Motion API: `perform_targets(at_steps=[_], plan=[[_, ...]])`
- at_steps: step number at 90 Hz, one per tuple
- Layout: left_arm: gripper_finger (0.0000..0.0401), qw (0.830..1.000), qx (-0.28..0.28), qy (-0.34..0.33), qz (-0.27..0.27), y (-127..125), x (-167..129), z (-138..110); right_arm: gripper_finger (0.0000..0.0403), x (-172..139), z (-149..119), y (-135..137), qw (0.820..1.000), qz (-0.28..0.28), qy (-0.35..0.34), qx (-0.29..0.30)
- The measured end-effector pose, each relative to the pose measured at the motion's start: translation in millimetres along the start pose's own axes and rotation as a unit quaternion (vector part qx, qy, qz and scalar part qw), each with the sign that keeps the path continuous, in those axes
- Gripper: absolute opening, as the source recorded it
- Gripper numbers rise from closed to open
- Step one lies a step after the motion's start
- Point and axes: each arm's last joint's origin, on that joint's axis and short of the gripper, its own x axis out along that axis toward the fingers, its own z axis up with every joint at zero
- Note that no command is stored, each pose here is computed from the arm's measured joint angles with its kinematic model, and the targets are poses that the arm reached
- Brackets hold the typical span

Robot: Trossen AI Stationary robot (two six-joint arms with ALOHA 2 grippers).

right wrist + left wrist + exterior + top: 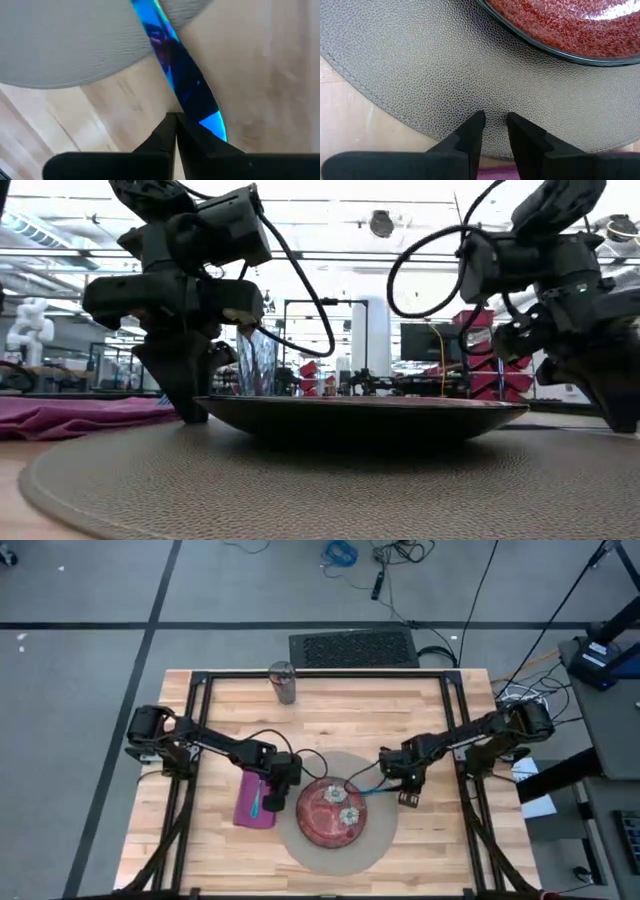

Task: Set table place
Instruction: Put the blue knife on the middle right of the table

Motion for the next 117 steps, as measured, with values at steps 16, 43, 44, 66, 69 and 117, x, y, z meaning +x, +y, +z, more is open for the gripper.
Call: perform_targets(at_steps=[16,43,44,66,69,117], plan=[[0.008,1.0,0.0,0.0,0.0,0,0,0,0.0,-3,2,-12,0.999,-0.003,0.004,0.031],[0.008,1.0,0.001,-0.002,0.0,0,0,0,0.0,-13,18,-33,0.998,0.023,-0.036,0.054],[0.008,1.0,0.001,-0.003,0.0,0,0,0,0.0,-13,19,-33,0.998,0.023,-0.039,0.054],[0.008,1.0,0.001,-0.005,-0.001,0,0,1,0.0,-36,49,-71,0.961,-0.177,-0.197,0.08],[0.008,1.0,0.002,-0.005,0.0,0,0,1,0.0,-39,53,-80,0.95,-0.209,-0.214,0.096],[0.008,1.0,0.003,-0.008,0.005,-3,1,1,0.0,-45,69,-43,0.947,-0.13,-0.292,0.023]])
